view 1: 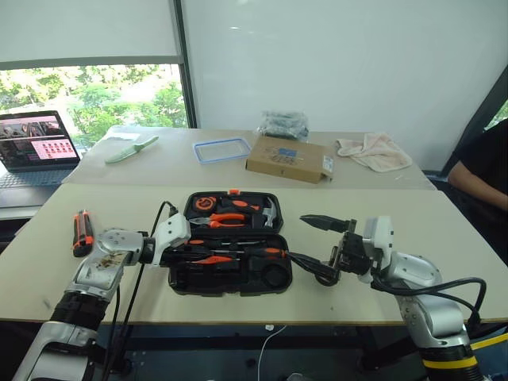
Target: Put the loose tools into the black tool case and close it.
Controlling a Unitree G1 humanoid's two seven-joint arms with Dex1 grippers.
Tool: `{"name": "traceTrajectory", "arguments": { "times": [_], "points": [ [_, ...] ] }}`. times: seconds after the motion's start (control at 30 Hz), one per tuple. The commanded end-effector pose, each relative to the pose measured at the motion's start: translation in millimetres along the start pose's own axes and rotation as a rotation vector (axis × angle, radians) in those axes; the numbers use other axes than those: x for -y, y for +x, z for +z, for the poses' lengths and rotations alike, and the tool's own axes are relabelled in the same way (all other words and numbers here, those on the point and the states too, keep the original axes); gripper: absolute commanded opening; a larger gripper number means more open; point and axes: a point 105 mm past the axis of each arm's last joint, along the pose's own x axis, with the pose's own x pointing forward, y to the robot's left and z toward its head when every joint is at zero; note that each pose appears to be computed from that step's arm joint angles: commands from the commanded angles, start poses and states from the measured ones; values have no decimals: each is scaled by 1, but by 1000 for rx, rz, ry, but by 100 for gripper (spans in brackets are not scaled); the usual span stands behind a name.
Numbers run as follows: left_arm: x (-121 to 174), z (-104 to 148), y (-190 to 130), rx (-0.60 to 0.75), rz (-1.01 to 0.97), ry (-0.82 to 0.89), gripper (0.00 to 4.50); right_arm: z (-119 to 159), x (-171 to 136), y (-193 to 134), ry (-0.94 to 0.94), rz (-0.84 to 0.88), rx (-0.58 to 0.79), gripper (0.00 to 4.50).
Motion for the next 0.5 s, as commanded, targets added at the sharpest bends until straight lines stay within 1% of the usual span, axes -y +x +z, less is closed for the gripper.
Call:
{"name": "traceTrajectory", "arguments": {
  "times": [0.03, 0.13, 0.33, 0.5],
  "points": [
    [0, 3, -5, -23, 0, 41, 6, 8, -1, 1, -15, 14, 24, 450],
    [-1, -5, -3, -60, 11, 35, 6, 8, -1, 1, -15, 14, 24, 450],
    [8, -17, 2, -108, -22, 16, 6, 8, -1, 0, -16, 12, 19, 450],
    [10, -25, 4, -127, -3, -45, 6, 9, 0, -1, -16, 11, 18, 450]
  ]
}}
